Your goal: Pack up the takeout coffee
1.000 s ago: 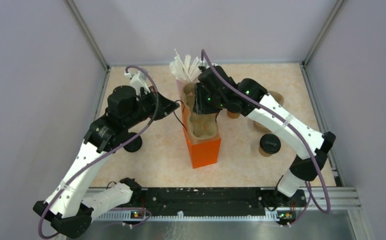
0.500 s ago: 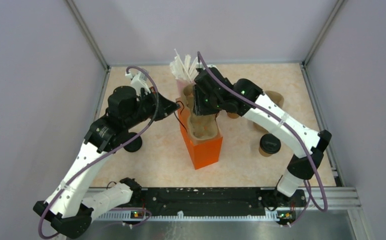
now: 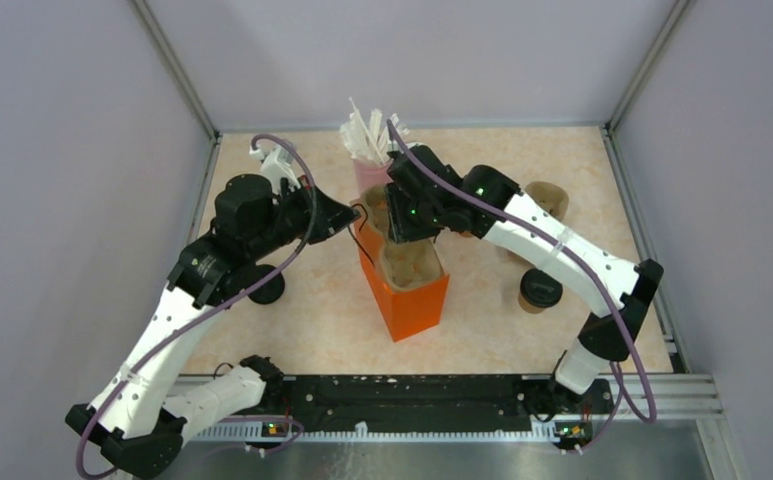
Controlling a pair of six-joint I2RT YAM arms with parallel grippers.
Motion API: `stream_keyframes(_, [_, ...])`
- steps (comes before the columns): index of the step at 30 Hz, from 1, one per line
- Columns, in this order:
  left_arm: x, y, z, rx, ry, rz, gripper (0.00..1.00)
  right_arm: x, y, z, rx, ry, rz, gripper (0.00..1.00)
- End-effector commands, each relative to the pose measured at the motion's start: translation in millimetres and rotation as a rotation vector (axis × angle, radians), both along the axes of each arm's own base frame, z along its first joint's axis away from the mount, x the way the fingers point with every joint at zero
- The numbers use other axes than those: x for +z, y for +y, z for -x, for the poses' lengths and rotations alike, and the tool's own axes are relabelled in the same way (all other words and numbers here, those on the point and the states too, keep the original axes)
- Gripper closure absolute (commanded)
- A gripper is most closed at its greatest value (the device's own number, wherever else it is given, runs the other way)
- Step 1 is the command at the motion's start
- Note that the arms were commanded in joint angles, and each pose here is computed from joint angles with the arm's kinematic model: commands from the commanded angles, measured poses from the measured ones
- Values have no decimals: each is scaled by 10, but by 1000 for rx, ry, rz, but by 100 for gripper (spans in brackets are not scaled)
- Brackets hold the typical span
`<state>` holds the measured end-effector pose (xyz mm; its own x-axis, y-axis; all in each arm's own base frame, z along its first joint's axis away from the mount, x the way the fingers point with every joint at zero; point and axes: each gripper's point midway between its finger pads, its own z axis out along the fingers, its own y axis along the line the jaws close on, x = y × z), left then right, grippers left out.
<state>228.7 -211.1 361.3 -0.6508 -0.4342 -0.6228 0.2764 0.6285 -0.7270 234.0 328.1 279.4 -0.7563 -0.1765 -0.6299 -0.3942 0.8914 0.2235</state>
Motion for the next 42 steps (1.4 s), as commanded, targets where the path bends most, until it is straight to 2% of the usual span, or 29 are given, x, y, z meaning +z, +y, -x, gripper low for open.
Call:
stream_keyframes(1, [111, 39, 82, -3, -29, 25, 100, 105, 90, -65, 40, -79, -25, 64])
stream_keyframes(10, [178, 73, 168, -7, -29, 40, 100, -204, 72, -29, 98, -79, 36, 64])
stream_keyframes(20, [174, 27, 253, -36, -7, 93, 100, -381, -30, 125, 57, -21, 84, 64])
stream_keyframes(31, [2, 50, 248, -26, 26, 59, 100, 49, -22, 115, 57, -101, 3, 64])
stream_keyframes(42, [-26, 86, 254, -13, 29, 44, 100, -169, -148, 383, 113, 49, 88, 64])
